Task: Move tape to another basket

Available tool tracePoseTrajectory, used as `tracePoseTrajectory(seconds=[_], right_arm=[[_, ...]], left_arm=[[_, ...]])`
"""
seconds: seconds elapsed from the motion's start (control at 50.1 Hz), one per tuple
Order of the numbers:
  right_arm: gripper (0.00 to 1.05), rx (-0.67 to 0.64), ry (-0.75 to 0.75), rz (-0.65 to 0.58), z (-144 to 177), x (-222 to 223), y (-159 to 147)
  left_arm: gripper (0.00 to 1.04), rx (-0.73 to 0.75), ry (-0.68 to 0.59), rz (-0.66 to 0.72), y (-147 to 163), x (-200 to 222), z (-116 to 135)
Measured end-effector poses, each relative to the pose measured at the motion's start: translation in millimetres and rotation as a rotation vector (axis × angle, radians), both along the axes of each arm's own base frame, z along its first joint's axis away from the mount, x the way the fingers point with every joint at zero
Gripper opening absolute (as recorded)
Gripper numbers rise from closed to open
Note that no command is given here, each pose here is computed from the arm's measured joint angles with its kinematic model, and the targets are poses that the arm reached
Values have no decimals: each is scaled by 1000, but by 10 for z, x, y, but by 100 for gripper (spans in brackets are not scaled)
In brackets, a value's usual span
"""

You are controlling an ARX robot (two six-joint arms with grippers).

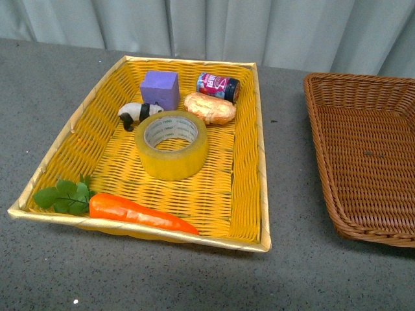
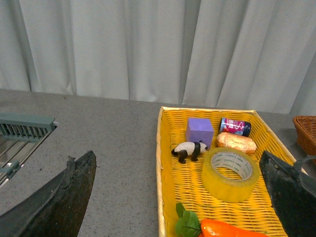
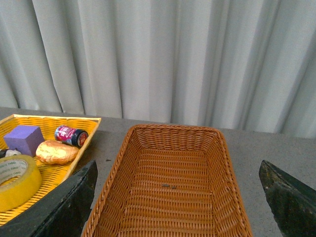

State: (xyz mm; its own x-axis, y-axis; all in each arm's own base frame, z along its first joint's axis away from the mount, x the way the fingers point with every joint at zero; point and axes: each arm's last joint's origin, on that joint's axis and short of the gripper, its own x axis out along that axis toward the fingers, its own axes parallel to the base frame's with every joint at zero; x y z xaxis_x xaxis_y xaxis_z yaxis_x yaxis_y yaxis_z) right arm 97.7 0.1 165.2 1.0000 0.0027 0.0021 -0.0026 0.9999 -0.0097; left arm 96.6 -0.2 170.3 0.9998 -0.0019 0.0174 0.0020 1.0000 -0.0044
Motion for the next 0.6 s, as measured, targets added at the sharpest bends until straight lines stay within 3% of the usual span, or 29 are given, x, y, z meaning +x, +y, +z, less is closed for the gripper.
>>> tracePoseTrajectory(seconds=[0.599], right_arm=[[96,0,0,0,0,0,0]], left_arm=[[98,0,0,0,0,0,0]])
